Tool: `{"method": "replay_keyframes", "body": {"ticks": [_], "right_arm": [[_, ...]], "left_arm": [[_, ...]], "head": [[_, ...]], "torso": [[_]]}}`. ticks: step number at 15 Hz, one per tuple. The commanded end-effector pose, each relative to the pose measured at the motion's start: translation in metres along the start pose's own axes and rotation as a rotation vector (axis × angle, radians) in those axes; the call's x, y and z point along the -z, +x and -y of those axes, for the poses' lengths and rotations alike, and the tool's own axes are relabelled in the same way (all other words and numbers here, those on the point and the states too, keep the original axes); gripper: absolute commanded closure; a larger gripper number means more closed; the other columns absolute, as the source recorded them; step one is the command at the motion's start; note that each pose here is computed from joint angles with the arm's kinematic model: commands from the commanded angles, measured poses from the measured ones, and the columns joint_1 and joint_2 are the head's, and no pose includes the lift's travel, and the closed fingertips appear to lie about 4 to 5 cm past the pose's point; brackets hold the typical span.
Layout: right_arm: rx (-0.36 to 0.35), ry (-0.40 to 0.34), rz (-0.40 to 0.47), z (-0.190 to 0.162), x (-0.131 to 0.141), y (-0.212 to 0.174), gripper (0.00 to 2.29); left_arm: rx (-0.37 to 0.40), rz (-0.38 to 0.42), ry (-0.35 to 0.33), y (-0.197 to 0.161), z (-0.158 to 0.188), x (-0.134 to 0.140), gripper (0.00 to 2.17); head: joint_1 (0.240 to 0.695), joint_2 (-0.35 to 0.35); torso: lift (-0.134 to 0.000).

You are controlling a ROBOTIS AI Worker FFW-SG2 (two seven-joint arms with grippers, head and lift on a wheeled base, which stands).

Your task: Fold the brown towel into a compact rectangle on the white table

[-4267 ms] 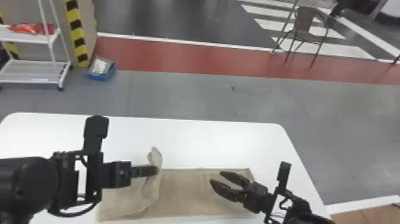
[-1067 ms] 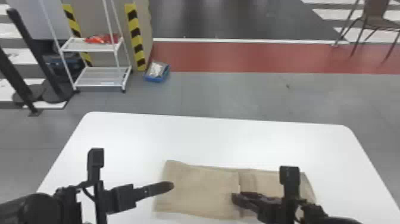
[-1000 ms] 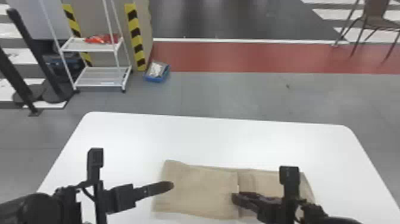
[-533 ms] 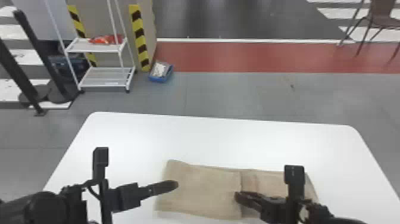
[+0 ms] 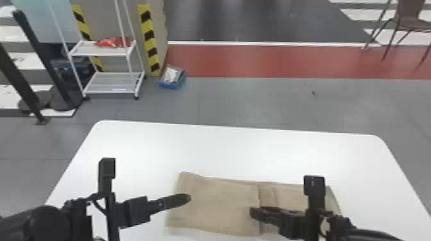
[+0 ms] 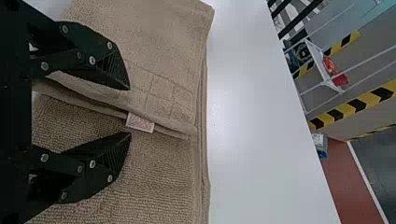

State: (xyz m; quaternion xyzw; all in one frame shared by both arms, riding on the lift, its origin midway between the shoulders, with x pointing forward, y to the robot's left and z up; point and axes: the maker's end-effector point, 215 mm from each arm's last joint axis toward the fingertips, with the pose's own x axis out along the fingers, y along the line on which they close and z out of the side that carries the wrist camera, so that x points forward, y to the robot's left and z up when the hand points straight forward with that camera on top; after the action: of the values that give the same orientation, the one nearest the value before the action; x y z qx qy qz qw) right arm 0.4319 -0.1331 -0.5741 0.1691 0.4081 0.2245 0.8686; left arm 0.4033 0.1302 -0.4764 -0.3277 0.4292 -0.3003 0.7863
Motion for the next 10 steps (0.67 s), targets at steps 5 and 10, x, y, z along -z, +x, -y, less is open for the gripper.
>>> {"method": "replay_keyframes", "body": {"ticks": [5,10], "right_arm": [[-0.011,-0.002,-0.005,-0.004,-0.001,0.002,1.0],[-0.047,0.018,0.009,-0.016,-0.007,-0.002,1.11]], "left_arm": [[0.003,-0.002,0.0,0.001,0.001,0.001,0.02],[0.003,-0.002,-0.005,-0.001,0.0,0.001,0.02]], "head": [[0.695,-0.002],[0.695,0.0]], "torso": [[0.0],[0.0]]}}
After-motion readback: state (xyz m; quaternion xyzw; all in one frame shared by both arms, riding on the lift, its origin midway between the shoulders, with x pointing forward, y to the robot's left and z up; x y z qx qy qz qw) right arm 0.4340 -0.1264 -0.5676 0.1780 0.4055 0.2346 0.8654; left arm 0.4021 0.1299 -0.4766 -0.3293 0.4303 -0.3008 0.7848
